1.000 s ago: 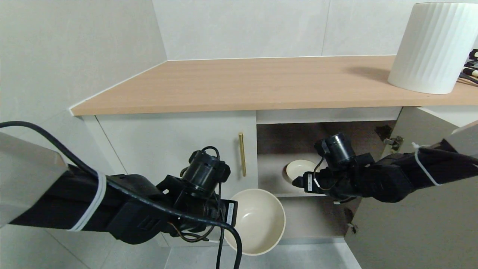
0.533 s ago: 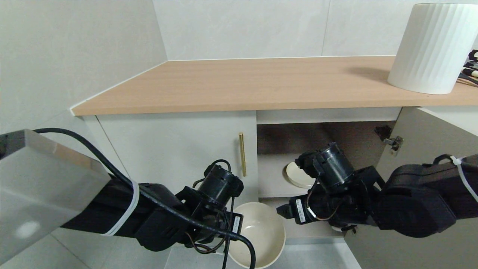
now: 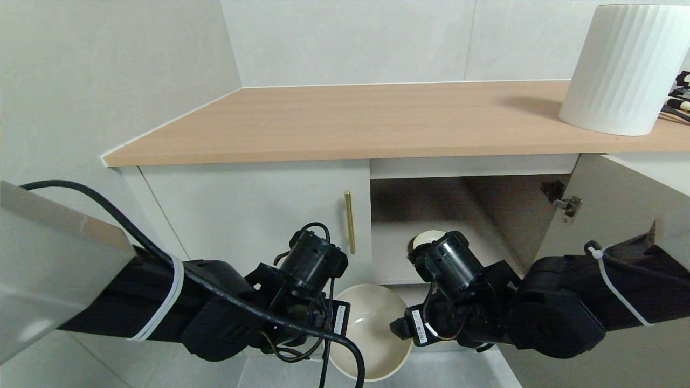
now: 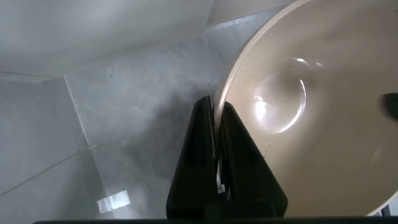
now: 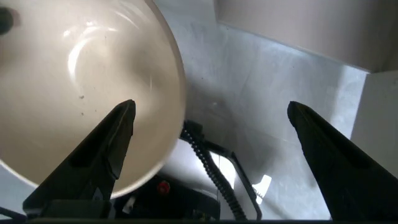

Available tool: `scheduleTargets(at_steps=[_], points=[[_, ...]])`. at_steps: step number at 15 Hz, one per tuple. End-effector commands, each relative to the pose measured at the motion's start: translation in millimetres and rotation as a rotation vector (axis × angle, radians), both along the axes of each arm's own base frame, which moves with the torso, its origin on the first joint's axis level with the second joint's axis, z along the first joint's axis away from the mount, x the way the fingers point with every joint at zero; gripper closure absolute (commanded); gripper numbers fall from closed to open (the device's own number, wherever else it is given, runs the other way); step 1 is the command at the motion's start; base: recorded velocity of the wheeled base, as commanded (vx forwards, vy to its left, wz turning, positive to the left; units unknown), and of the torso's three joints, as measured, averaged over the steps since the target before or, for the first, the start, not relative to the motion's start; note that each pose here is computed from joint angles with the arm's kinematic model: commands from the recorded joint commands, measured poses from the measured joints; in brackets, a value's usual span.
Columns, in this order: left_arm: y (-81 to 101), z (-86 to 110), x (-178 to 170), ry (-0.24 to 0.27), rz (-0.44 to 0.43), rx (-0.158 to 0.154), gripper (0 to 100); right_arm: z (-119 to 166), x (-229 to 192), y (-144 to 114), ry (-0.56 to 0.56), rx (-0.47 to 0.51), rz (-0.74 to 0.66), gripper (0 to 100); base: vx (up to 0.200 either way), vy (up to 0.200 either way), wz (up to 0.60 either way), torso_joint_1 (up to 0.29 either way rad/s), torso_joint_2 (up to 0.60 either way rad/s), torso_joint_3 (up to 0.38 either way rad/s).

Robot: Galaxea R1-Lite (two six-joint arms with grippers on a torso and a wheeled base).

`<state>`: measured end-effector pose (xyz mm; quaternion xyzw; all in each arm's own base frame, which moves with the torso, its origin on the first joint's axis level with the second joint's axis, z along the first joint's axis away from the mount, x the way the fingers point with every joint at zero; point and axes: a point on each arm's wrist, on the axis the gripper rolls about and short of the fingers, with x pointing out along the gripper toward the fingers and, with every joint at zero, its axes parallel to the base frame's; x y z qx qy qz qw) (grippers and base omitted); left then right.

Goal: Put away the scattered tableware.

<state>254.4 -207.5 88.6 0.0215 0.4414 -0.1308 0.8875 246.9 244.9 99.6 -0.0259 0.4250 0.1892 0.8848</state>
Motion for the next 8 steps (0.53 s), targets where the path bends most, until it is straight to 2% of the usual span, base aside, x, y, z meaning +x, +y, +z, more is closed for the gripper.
scheduleTargets(at_steps=[1,3,4,8], points=[[0.4,1.7,-0.2,-0.005,0.002,-0.003,100,-6.6,2.2,2.2,0.012,-0.011,-0.001,0,0.000,0.000,0.00,0.000,0.00,0.000],[0.5,2.2,-0.3,-0.006,0.002,-0.004,100,-5.6,3.1,3.1,0.002,0.000,-0.002,0,0.000,0.000,0.00,0.000,0.00,0.000],[0.5,2.2,-0.3,-0.006,0.002,-0.004,100,-4.7,3.8,3.8,-0.008,0.010,-0.004,100,0.000,0.000,0.00,0.000,0.00,0.000],[0.4,1.2,-0.1,-0.004,0.002,-0.002,100,-4.1,4.4,4.3,-0.011,0.024,-0.013,100,0.000,0.000,0.00,0.000,0.00,0.000]])
